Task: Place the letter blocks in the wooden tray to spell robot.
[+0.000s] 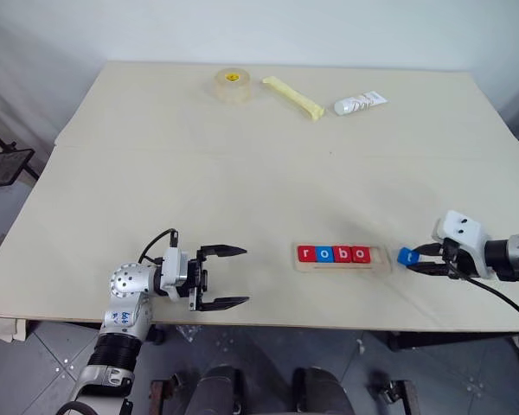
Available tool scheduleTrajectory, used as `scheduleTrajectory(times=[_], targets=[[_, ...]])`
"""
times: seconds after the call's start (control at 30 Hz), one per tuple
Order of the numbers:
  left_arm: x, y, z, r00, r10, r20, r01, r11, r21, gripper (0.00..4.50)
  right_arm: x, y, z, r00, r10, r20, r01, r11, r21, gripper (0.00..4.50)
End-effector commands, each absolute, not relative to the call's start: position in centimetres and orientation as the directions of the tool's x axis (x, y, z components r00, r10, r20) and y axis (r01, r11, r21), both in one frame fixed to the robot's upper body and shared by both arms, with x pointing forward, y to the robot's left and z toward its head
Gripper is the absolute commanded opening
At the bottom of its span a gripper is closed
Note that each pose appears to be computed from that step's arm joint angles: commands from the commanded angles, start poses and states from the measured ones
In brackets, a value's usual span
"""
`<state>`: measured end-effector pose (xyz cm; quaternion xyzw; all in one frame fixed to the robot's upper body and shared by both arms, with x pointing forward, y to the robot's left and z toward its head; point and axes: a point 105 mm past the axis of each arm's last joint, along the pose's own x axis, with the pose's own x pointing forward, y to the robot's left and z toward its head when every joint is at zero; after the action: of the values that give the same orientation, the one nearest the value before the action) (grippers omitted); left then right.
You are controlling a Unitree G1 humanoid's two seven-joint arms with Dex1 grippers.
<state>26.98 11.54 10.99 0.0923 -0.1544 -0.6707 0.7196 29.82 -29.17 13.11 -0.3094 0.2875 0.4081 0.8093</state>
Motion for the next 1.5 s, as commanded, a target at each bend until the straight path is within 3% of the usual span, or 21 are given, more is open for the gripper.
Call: scheduleTrajectory(times=[0.03,0.37,0.77,1.1,1.37,1.4,1.5], targets=[[26.9,11.5,11.4,0.035,-0.995,0.096,0.930,0.068,0.361,4.50,29.4,-28.6,15.5,0.480,0.474,-0.738,-0.862,0.410,-0.298,1.45],[27.2,11.0,11.4,0.033,-0.993,0.110,0.927,0.071,0.368,4.50,30.6,-25.4,15.8,0.358,0.462,-0.811,-0.929,0.258,-0.264,1.45],[26.1,11.5,11.0,0.093,-0.988,0.119,0.924,0.131,0.359,4.50,32.6,-24.3,14.6,0.307,0.454,-0.836,-0.951,0.176,-0.253,1.45],[26.1,11.5,11.0,0.113,-0.986,0.122,0.921,0.150,0.359,4.50,32.7,-23.0,14.7,0.279,0.499,-0.820,-0.960,0.142,-0.240,1.45],[26.5,11.4,11.1,0.107,-0.987,0.118,0.922,0.143,0.359,4.50,32.9,-23.5,15.8,0.339,0.502,-0.795,-0.941,0.178,-0.289,4.23],[26.5,11.4,11.1,0.107,-0.987,0.118,0.923,0.143,0.358,4.50,32.8,-23.6,16.1,0.346,0.510,-0.787,-0.938,0.184,-0.294,4.47],[26.7,11.5,11.1,0.101,-0.988,0.115,0.924,0.136,0.358,4.50,32.4,-23.8,16.8,0.363,0.526,-0.769,-0.932,0.199,-0.304,4.47]])
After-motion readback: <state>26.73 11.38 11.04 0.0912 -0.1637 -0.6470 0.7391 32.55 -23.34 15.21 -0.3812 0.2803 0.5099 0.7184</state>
